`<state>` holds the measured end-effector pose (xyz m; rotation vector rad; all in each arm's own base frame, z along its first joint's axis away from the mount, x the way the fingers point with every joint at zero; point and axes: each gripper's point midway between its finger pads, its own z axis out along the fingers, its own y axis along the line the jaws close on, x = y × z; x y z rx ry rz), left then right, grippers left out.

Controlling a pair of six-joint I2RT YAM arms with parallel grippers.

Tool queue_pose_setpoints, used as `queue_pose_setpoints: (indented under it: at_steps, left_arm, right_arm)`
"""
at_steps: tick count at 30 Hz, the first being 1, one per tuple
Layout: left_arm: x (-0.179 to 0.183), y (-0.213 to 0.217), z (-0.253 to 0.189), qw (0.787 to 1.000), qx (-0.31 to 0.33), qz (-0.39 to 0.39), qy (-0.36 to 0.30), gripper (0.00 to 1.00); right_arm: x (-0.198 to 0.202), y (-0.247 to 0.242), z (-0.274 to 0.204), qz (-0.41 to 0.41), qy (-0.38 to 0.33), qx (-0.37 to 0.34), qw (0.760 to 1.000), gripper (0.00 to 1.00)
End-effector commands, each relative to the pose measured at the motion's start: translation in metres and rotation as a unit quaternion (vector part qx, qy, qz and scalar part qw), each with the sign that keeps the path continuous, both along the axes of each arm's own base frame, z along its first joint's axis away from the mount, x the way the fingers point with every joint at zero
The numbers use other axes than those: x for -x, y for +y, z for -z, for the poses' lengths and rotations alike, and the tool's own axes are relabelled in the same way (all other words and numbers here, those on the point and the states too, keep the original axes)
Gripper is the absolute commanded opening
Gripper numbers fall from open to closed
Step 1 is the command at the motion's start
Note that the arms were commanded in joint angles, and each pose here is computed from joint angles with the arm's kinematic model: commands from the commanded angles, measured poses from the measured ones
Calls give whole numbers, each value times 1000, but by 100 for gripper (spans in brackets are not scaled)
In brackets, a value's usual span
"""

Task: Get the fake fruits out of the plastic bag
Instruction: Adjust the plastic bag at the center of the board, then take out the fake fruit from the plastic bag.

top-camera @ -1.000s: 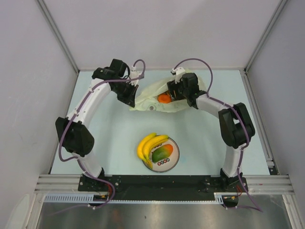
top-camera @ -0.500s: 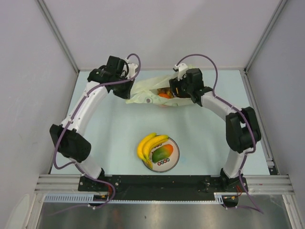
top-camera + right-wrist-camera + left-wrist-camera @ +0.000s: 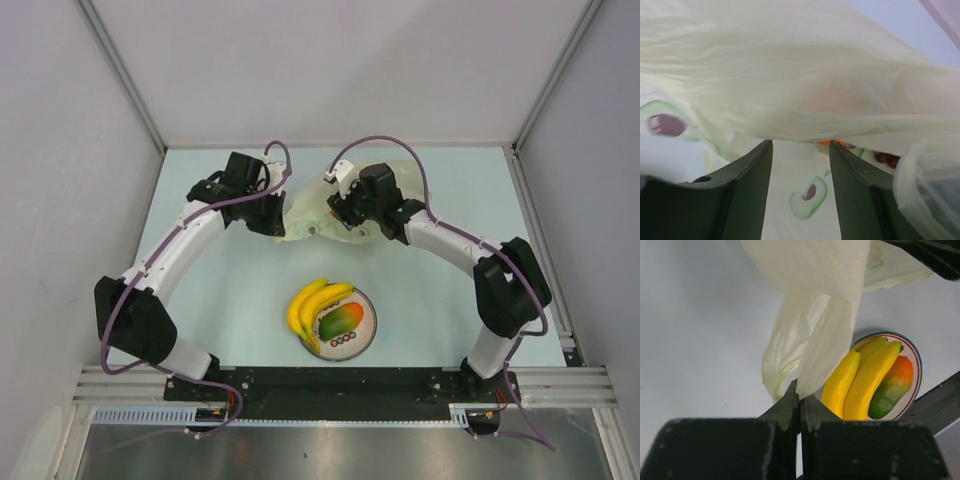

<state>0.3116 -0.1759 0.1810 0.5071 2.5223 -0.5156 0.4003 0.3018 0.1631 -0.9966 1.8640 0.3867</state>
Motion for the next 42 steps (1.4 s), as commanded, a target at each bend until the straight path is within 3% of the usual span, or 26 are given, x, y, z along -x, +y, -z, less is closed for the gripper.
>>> queue_pose_setpoints:
  at_steps: [1,7,11,12,16,18,23,28,31,32,35,38,42]
  left_arm:
    - [8,-16,-38,997,62,23,-45,0]
    - [28,-15,-35,996,71,42,-39,0]
    - [37,-11,-20,997,64,44,-26,1]
    - [37,-11,-18,997,63,46,-23,0]
    - [34,-12,-14,997,59,54,-22,0]
    - [33,-13,-14,997,58,55,-22,0]
    - [32,-13,-16,996,58,56,-25,0]
    - [27,-12,-15,997,53,54,-30,0]
    - [25,-12,-14,997,50,54,-32,0]
    - [22,-11,-11,997,42,51,-32,0]
    - [14,-9,-9,998,32,49,-36,0]
    - [6,-9,-10,997,21,52,-45,0]
    - [-21,13,-4,994,-49,24,-92,0]
  right_arm:
    - [-35,-2,7,46,-50,3,998,52]
    - [-59,-7,26,83,-44,9,996,52]
    - [-76,-7,39,101,-37,10,994,64]
    - [-79,-5,40,98,-36,12,994,74]
    - [-87,2,60,85,-24,33,996,95]
    - [-94,4,70,88,-19,41,995,100]
    - [-106,-1,89,100,-17,65,993,100]
    - [-110,-4,98,100,-13,75,992,99]
    - [-110,-5,86,98,-17,67,993,81]
    - [-107,-1,81,85,-14,56,995,70]
    - [-100,5,46,61,-25,35,997,59]
    - [-90,9,7,42,-29,16,999,54]
    - [-51,8,-15,4,16,-15,1000,51]
